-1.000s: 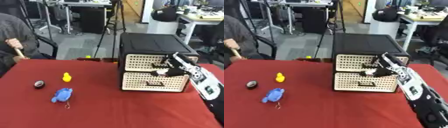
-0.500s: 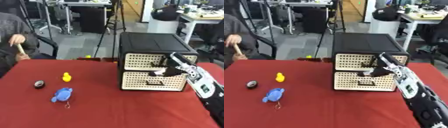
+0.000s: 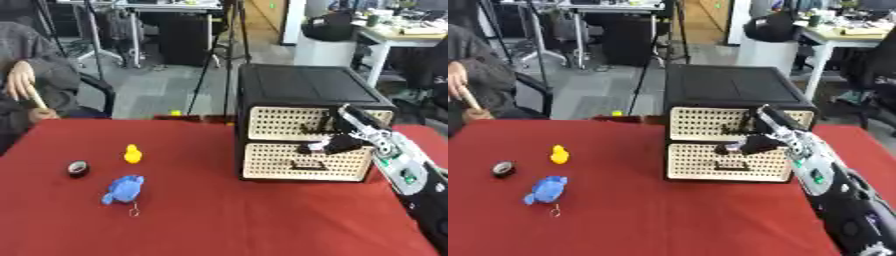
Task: Pick up objects from table and place into drawer.
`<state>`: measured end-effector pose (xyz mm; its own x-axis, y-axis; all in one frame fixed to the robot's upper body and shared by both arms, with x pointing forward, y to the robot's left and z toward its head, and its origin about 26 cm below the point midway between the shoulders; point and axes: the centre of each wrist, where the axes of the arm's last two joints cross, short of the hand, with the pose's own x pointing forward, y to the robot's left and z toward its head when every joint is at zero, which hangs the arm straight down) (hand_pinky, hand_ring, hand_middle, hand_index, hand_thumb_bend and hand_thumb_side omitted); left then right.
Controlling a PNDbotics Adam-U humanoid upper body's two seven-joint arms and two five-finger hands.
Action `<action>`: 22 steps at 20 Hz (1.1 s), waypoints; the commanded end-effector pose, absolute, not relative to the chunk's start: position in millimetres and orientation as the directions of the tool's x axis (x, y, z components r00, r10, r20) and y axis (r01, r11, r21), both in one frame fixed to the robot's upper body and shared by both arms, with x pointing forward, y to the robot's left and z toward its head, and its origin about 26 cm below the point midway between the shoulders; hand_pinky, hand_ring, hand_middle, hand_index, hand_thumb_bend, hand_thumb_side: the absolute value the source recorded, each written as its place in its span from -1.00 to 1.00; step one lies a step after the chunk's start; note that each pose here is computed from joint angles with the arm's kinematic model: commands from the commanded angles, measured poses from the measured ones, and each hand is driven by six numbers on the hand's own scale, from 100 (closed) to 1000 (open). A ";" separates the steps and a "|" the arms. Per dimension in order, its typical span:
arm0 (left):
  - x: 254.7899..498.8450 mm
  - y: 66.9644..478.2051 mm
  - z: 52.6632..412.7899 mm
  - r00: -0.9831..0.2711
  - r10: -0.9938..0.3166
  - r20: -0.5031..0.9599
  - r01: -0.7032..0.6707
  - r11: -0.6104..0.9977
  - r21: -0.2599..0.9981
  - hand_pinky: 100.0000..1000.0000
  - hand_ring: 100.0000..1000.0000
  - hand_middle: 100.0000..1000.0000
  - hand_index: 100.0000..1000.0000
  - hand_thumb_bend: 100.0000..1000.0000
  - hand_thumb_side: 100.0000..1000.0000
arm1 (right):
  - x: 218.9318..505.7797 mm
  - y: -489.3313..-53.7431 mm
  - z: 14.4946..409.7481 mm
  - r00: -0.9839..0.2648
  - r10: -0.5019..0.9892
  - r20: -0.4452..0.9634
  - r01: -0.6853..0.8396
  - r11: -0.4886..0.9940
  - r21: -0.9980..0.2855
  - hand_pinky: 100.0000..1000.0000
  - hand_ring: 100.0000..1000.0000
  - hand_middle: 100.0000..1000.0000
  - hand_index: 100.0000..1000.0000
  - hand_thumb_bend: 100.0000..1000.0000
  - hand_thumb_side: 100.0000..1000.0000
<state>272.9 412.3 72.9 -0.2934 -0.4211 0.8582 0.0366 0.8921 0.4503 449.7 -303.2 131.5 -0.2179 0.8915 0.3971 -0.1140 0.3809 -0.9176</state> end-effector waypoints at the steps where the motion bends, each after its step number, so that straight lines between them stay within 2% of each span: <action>1: 275.6 414.4 82.3 -0.314 -0.437 0.843 0.033 0.882 0.470 -0.28 -0.27 -0.09 0.51 -1.00 0.64 | 448.6 -305.2 139.6 -0.233 0.902 0.364 -0.103 0.349 -0.931 -0.96 -1.00 -1.00 -0.18 0.81 -0.02; 9: 275.3 414.8 82.6 -0.314 -0.438 0.843 0.031 0.882 0.470 -0.28 -0.27 -0.09 0.51 -1.00 0.64 | 438.9 -304.3 143.1 -0.266 0.916 0.301 -0.089 0.288 -0.953 -1.00 -1.00 -1.00 -0.26 0.81 0.02; 22: 274.9 415.3 83.0 -0.312 -0.441 0.842 0.029 0.881 0.472 -0.28 -0.27 -0.08 0.51 -1.00 0.64 | 426.1 -306.7 153.6 -0.298 0.929 0.221 -0.074 0.208 -0.975 -1.00 -1.00 -1.00 -0.25 0.71 0.12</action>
<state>272.9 412.3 72.9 -0.2933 -0.4211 0.8583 0.0367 0.8921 0.4503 426.6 -301.4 135.5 -0.2850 0.9206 0.2670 -0.1139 0.2441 -0.9630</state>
